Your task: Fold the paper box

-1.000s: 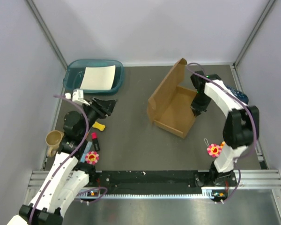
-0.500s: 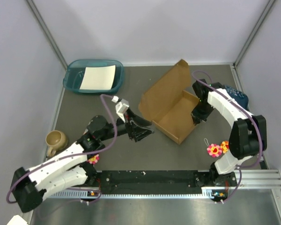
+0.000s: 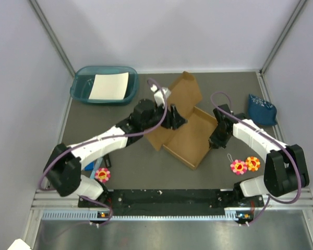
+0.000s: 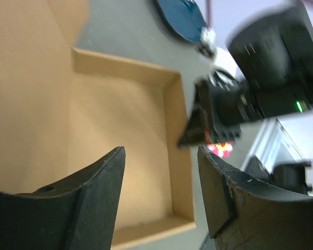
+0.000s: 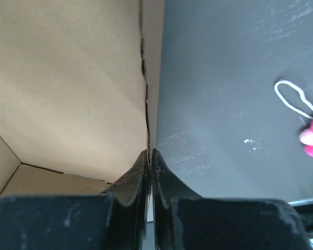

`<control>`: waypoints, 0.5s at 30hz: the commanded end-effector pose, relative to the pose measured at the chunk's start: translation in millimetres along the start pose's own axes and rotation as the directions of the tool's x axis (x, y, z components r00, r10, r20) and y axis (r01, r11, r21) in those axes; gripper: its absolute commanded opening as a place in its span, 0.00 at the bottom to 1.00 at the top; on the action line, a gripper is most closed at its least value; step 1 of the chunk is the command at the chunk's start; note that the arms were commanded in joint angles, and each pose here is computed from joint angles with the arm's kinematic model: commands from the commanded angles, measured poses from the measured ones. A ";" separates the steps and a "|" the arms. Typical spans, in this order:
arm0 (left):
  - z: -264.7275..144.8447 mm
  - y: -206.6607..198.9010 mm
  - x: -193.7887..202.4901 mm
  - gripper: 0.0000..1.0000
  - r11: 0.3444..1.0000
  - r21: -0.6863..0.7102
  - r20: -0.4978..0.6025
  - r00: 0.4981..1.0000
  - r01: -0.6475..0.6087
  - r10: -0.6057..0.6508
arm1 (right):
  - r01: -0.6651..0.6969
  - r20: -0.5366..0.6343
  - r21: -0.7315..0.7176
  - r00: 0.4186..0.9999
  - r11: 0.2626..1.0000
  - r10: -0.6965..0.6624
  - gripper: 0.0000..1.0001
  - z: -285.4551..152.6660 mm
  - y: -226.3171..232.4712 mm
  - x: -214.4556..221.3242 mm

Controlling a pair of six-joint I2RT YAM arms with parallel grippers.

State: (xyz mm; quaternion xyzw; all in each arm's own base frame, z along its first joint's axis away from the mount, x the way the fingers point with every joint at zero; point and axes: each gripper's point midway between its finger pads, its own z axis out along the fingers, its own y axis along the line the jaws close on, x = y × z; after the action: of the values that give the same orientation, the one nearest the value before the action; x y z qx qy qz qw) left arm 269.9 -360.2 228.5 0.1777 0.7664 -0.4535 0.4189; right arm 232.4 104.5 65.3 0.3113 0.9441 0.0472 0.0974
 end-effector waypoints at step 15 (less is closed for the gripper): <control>56.0 75.6 -106.0 0.64 0.991 -0.135 0.113 0.994 0.019 -0.003 | 0.001 0.064 -0.468 0.997 0.884 0.033 0.08 -13.5 64.1 11.3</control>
State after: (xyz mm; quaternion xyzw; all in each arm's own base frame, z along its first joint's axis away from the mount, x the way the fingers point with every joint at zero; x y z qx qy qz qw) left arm 393.9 -337.1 191.5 0.0897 0.8232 -0.3706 0.4206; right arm 235.9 138.7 61.8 0.2813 0.9308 0.1752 0.1543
